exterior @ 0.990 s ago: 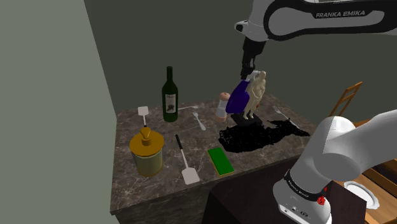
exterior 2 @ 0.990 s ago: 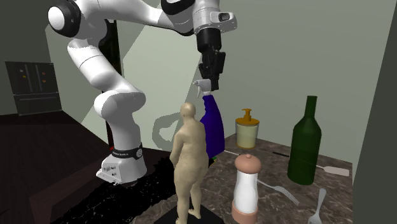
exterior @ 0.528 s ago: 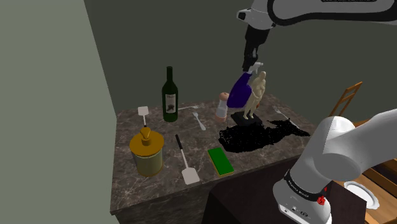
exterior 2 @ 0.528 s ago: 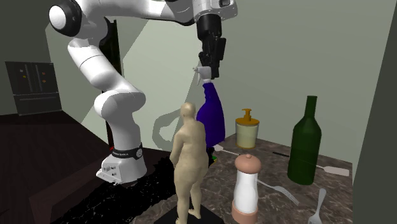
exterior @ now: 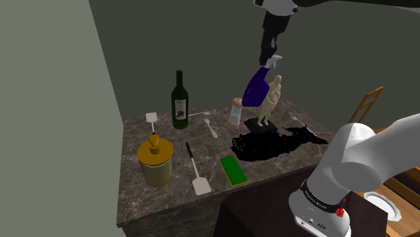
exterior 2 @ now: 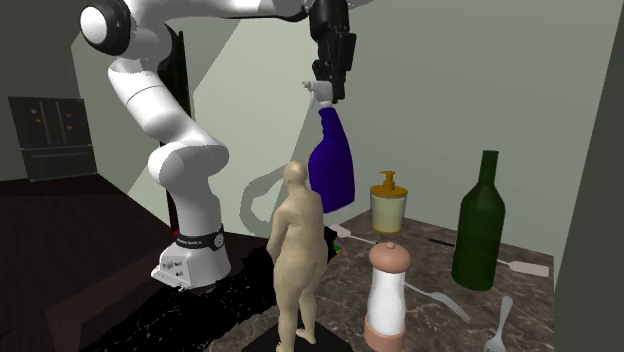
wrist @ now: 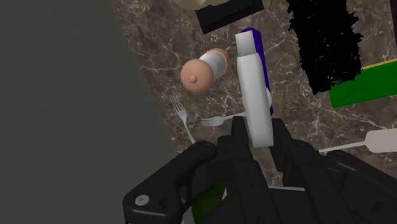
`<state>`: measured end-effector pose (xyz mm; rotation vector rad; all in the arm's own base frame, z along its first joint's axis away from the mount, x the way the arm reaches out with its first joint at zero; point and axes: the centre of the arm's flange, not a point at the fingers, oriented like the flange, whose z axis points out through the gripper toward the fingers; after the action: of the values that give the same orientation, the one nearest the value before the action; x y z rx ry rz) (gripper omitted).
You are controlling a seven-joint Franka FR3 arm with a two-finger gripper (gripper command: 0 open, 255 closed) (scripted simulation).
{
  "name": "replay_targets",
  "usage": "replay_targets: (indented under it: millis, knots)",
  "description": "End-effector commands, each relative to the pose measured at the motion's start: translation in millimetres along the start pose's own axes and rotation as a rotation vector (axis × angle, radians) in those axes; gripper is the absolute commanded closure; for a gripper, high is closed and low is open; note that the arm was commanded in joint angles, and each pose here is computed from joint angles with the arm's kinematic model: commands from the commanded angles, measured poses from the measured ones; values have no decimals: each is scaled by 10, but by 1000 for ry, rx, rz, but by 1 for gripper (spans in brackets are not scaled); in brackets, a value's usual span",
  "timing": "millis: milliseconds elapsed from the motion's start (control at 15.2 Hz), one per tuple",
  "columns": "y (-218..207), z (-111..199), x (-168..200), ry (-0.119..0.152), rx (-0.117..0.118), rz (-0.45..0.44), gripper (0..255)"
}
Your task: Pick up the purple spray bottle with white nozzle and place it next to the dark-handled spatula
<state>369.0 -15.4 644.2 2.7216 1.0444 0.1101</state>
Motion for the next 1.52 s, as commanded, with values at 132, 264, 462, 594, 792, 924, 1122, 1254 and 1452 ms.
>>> replay_targets:
  millis: [132,264,462,594,792,924,1122,1254,1452]
  knots:
    - [43,-216,-2,0,0,0,255]
    - [67,-319,-3,0,0,0,255]
    - [105,-473,-5,0,0,0,255]
    - [129,-575,-6,0,0,0,255]
    - [166,-729,-8,0,0,0,255]
    - [191,-832,-9,0,0,0,255]
    - [174,-858,102,0,0,0,255]
    - [97,-738,324,0,0,0,255]
    - [-18,-558,657,0,0,0,255]
